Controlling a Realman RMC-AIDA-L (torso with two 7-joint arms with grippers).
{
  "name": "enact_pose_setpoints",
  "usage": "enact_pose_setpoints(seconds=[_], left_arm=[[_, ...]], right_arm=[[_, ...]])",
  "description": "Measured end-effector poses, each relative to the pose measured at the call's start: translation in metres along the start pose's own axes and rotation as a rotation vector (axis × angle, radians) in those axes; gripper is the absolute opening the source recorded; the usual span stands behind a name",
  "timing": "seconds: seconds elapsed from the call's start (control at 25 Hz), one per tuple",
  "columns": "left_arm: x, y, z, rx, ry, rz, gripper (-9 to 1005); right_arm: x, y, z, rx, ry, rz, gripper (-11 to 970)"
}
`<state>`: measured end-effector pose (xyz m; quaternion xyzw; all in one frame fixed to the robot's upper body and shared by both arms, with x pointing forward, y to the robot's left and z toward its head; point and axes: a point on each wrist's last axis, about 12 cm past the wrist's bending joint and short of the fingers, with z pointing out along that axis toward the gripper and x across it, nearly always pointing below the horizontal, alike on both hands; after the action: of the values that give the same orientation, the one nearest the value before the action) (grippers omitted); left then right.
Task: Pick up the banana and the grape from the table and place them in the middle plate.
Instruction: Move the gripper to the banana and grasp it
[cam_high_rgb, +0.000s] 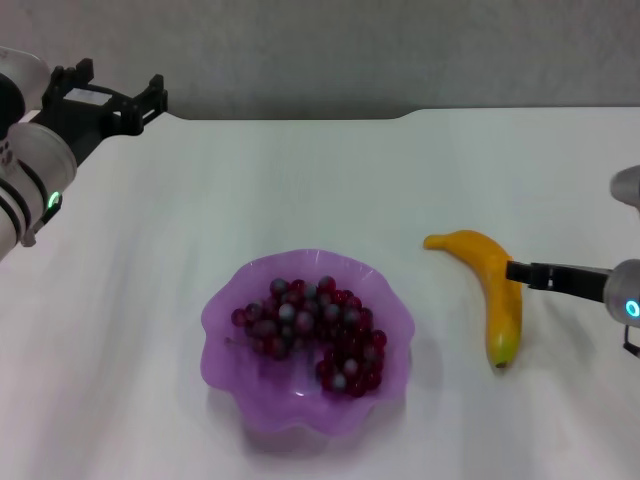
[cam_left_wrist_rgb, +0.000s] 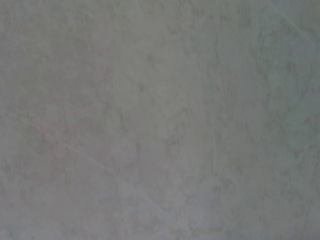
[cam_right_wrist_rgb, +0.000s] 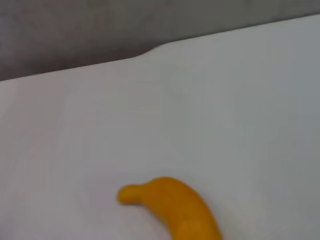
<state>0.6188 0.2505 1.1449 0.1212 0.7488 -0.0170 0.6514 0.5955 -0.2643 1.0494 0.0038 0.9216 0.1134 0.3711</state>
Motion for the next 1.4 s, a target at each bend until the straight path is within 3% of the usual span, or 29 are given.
enact_pose_setpoints(seconds=[0.44, 1.4], left_arm=[[-0.001, -0.003, 0.002, 0.006, -0.001, 0.0, 883], [0.002, -0.003, 0.002, 0.006, 0.009, -0.001, 882]], right_arm=[[0.0, 0.014, 0.008, -0.015, -0.003, -0.068, 693], [0.01, 0.019, 0.016, -0.016, 0.026, -0.057, 694]])
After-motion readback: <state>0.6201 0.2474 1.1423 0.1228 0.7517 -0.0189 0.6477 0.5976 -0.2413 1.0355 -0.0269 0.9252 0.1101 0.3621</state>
